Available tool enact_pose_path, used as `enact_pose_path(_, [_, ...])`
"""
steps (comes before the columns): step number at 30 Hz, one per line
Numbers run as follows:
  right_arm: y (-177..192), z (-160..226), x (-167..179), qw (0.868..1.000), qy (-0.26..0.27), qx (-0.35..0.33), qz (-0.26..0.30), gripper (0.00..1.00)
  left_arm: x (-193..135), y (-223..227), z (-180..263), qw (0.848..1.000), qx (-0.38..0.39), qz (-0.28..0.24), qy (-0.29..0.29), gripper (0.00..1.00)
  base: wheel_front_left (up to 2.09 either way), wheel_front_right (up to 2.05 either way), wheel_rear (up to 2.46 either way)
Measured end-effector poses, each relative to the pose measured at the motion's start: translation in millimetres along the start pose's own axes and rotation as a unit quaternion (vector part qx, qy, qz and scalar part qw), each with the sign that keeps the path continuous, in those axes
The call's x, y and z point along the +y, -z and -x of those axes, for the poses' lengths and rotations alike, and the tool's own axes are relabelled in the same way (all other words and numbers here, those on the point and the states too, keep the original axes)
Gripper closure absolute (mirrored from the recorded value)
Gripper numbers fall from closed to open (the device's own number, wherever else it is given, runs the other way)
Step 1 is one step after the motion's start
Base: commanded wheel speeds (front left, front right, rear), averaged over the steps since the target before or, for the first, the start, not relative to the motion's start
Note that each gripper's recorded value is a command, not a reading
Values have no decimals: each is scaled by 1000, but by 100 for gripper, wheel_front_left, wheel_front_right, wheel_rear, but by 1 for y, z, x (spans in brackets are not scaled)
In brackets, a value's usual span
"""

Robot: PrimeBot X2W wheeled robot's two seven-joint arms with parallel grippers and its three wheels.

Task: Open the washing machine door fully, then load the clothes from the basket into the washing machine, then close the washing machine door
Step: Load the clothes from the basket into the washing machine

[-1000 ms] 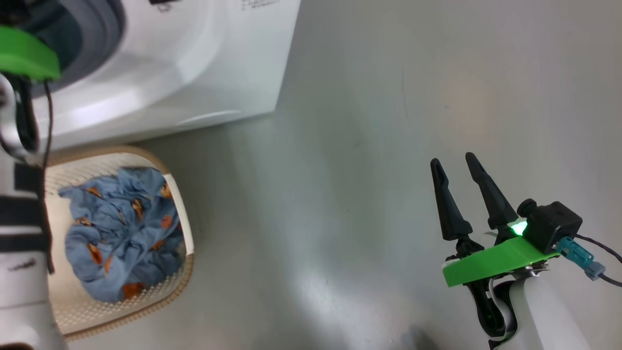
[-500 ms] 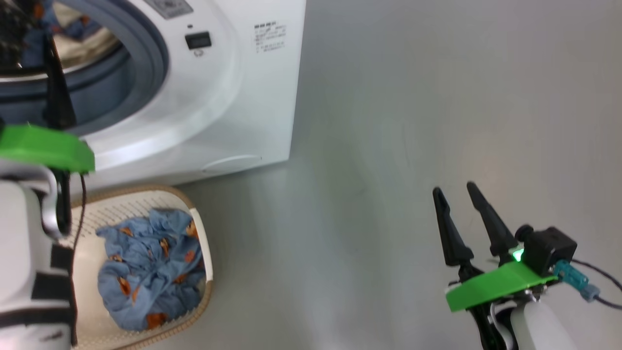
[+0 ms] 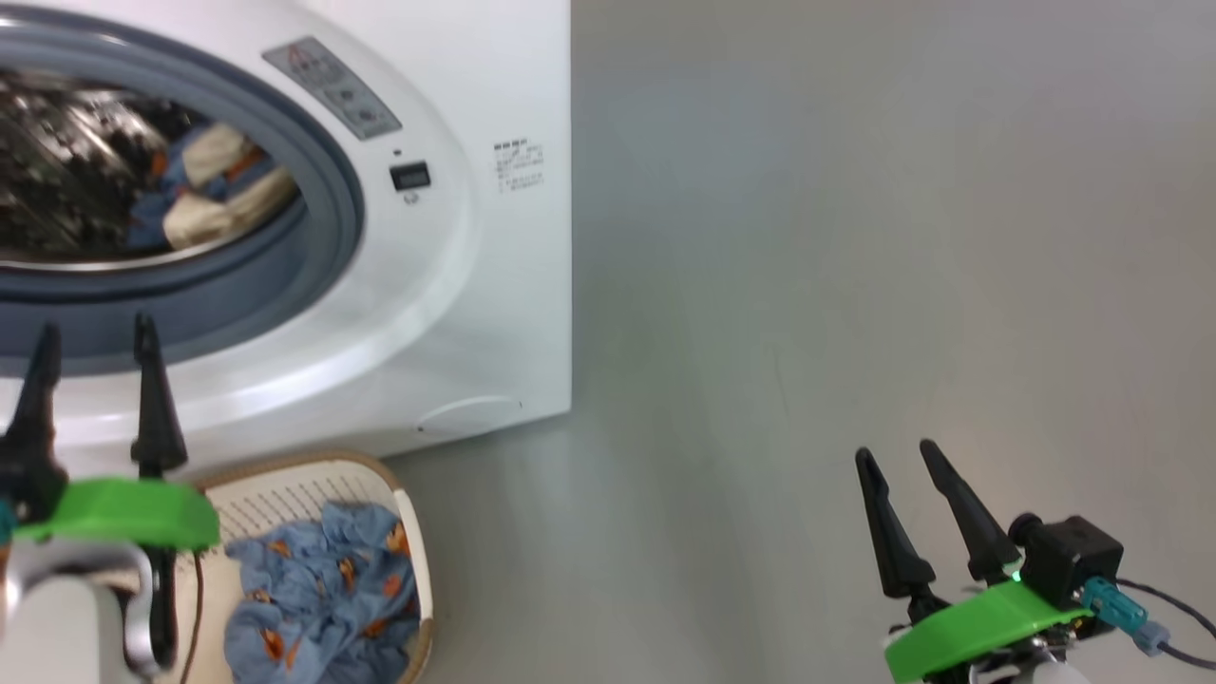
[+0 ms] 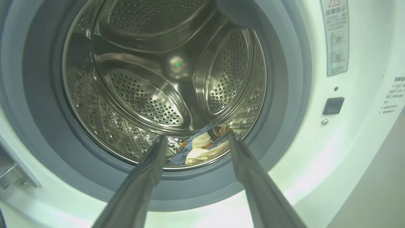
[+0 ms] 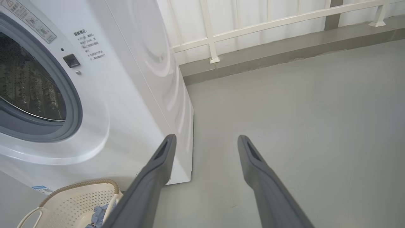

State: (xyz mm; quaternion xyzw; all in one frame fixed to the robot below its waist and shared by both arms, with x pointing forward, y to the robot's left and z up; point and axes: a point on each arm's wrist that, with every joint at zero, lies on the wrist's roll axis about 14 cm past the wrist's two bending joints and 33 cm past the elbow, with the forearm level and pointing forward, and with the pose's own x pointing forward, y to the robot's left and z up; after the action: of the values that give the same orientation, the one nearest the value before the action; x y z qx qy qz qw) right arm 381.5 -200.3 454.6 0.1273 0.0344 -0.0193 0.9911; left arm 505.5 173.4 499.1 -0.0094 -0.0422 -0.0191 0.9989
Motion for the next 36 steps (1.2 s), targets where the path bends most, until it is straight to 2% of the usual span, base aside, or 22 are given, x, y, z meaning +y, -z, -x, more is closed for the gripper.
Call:
enact_pose_path(14, [-21, 33, -3, 1000, -5, -29, 9, 0, 26, -3, 92, 998, 16, 8, -57, 0, 0, 0, 0])
enact_pose_path(36, [-23, 47, -2, 999, -6, -35, 10, 0, 16, 9, 138, 997, 43, 20, -54, 0, 0, 0, 0])
